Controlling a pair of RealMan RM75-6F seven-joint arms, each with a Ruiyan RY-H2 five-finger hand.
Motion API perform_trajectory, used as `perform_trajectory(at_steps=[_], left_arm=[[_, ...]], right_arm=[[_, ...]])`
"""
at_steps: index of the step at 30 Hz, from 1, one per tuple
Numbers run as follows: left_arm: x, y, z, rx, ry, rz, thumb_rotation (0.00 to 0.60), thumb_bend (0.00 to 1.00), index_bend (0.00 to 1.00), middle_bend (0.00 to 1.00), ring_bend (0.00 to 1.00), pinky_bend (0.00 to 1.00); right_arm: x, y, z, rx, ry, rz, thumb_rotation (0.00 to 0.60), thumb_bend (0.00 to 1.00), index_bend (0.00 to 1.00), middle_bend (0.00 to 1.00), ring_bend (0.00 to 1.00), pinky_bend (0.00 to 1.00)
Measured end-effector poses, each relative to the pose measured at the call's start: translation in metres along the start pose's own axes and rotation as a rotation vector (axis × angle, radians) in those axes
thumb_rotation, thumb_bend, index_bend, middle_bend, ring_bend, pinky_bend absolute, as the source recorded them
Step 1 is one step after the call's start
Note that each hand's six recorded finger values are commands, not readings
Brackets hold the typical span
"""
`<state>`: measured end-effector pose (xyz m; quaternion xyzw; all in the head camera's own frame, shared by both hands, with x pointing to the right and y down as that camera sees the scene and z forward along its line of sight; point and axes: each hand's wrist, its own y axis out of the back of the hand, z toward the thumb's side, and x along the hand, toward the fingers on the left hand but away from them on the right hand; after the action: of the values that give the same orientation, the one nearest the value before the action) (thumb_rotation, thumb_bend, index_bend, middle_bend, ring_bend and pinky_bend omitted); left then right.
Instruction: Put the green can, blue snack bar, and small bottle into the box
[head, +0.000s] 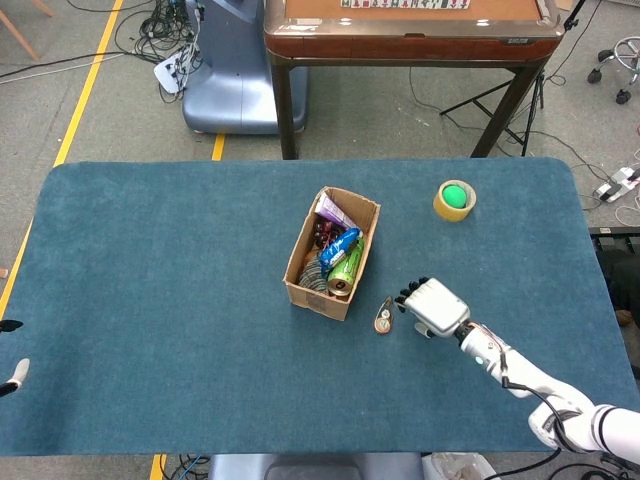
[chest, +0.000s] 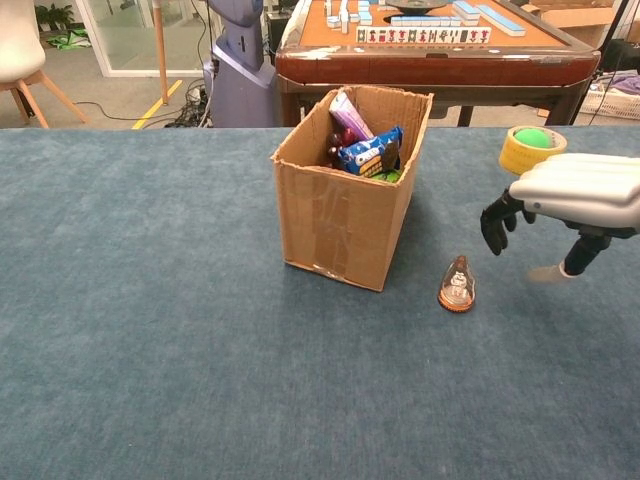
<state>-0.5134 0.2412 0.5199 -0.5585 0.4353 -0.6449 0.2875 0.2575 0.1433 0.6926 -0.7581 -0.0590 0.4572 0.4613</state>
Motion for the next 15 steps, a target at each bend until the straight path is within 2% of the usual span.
perform_trajectory(at_steps=[8, 15], left_arm=[[0.0, 0.004, -0.005, -0.004, 0.021, 0.005, 0.6, 0.31, 0.29, 0.32, 0.27, 0.45], [-0.001, 0.005, -0.006, -0.004, 0.029, 0.007, 0.6, 0.31, 0.29, 0.32, 0.27, 0.45]], right_arm=[[-0.02, -0.005, 0.003, 0.09, 0.032, -0.014, 0.6, 0.11, 0.4, 0.33, 0.27, 0.38], [-0.038, -0.006, 0.013, 0.188, 0.098, -0.014, 0.6, 0.1, 0.4, 0.32, 0.26, 0.38]])
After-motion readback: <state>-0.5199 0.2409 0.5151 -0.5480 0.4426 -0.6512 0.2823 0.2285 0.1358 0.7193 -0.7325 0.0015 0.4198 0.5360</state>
